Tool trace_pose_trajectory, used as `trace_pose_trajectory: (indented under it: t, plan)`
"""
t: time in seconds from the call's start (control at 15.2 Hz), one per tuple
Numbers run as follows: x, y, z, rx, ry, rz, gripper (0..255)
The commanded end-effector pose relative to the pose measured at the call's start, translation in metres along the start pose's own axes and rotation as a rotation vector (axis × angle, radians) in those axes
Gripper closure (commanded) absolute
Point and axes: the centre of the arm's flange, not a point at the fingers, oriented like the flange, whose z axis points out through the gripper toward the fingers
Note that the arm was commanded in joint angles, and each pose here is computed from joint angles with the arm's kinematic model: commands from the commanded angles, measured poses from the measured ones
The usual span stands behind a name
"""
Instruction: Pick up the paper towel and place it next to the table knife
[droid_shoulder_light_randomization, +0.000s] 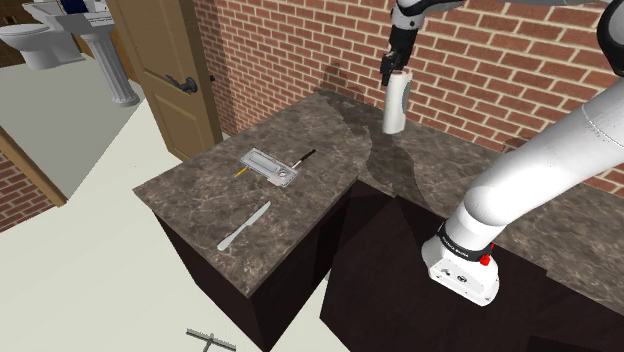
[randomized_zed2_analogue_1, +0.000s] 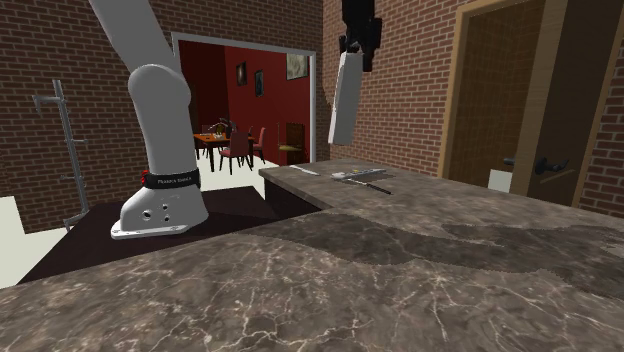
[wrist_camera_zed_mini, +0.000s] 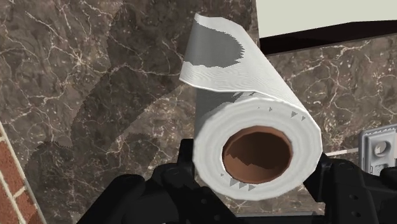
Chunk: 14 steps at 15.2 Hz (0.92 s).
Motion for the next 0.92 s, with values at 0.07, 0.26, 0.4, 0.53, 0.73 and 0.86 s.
trace_pose_trajectory:
  t: [0.07, 0.26, 0.4, 0.53, 0.73, 0.86]
  plan:
    - [0.0, 0.0, -0.016, 0.0, 0.0, 0.0, 255]
    - [0.0, 0.001, -0.032, 0.0, 0.0, 0.0, 255]
    - [0.001, 0.002, -0.043, 0.0, 0.0, 0.0, 255]
    - [0.001, 0.002, -0.053, 0.0, 0.0, 0.0, 255]
    - [0.002, 0.003, -0.069, 0.0, 0.0, 0.0, 255]
    - [0.002, 0.004, -0.08, 0.0, 0.0, 0.0, 255]
